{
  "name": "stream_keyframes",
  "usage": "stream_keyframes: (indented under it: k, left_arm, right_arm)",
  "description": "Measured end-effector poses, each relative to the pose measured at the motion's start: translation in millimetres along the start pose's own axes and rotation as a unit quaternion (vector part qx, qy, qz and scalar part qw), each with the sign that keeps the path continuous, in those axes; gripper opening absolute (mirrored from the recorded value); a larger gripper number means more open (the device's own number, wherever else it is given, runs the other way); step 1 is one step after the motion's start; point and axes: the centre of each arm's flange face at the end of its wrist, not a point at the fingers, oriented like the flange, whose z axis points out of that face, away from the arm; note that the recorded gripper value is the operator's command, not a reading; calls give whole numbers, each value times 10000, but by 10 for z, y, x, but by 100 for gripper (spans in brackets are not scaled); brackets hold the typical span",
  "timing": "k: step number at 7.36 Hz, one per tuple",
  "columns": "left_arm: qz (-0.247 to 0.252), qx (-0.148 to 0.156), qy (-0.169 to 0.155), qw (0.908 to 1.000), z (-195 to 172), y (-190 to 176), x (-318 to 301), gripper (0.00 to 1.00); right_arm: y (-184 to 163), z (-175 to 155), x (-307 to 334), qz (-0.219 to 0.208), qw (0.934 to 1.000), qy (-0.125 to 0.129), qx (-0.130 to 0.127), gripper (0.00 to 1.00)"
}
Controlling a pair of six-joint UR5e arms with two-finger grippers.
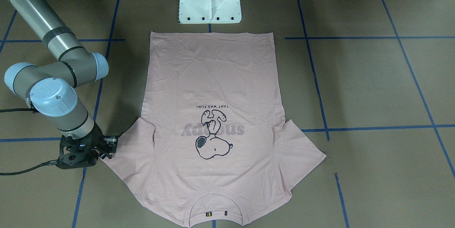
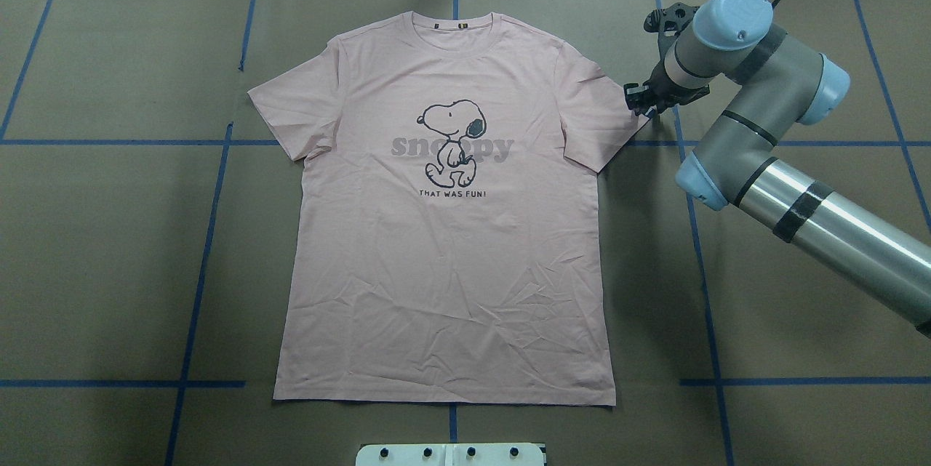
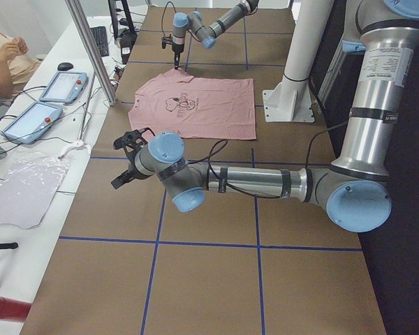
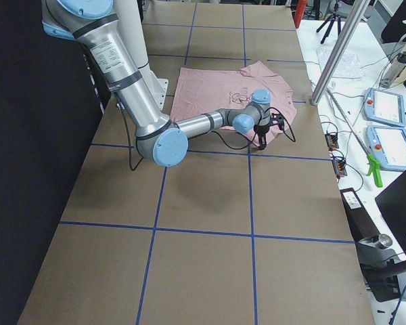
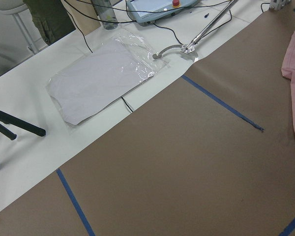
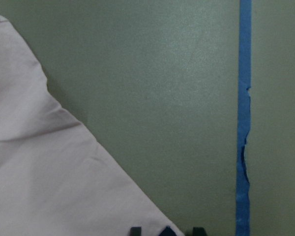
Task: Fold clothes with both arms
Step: 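Move the right gripper to the sleeve nearest it and grasp its edge, then fold the held sleeve inward across the shirt toward the collar with the right gripper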
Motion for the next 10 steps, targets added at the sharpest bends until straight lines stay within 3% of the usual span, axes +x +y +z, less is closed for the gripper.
stream_keyframes:
  k: [1,6,8,10]
  left_arm:
    - [2,0,0,10000,0,0,0,100]
    - [1,0,0,10000,0,0,0,100]
    - [-11,-5,0,10000,3,4,-3,100]
    - [-28,-11,-1,10000,5,7,-4,100]
  right_arm:
    - [8,8,-4,0,10000,2,-8,1]
    - [24,-3,-137,-20,9999,76,68,0]
    - [-51,-325,-431,143,9998,110,86,0]
    - [-17,-575,-1264,550,9975,343,279,0]
